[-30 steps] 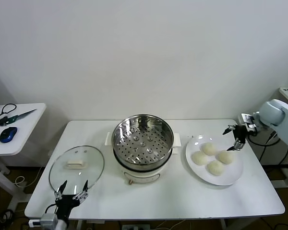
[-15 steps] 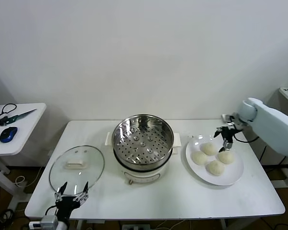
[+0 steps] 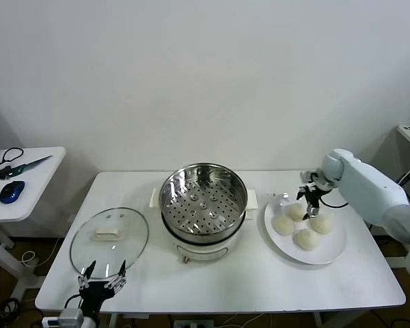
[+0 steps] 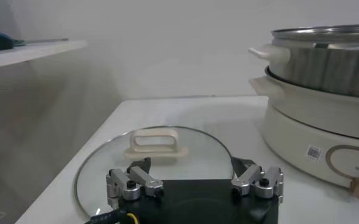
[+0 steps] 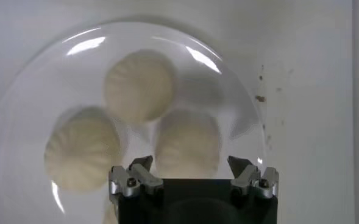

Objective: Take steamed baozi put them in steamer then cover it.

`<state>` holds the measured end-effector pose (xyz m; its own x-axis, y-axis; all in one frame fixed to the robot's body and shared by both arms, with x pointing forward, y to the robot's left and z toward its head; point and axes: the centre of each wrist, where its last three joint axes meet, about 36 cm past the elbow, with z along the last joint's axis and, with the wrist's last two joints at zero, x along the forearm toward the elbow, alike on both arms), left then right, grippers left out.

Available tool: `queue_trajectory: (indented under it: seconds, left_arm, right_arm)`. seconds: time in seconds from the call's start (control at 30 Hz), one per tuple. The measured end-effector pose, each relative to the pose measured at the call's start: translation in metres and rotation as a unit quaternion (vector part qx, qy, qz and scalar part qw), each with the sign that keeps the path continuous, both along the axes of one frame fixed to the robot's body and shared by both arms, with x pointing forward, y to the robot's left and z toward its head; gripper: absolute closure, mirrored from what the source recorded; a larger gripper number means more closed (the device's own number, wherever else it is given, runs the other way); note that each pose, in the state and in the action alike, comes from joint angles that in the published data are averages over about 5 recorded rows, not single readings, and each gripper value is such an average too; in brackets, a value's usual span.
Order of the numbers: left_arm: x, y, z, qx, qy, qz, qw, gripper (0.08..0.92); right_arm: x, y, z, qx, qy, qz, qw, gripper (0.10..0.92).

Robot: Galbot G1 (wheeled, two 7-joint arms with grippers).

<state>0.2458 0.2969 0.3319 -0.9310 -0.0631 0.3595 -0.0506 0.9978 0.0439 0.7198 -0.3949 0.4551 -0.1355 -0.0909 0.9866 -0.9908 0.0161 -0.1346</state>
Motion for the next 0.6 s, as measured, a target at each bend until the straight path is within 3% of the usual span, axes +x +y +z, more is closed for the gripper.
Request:
queue_trajectory:
  seconds: [0.6]
  left_arm:
    - [-0.0010, -0.0035, -0.0010, -0.001, 0.001, 0.001, 1.000, 0.177]
  right_arm:
    - [0.0036, 0.0071, -0.0055, -0.014, 0.002, 0.003, 1.000, 0.309]
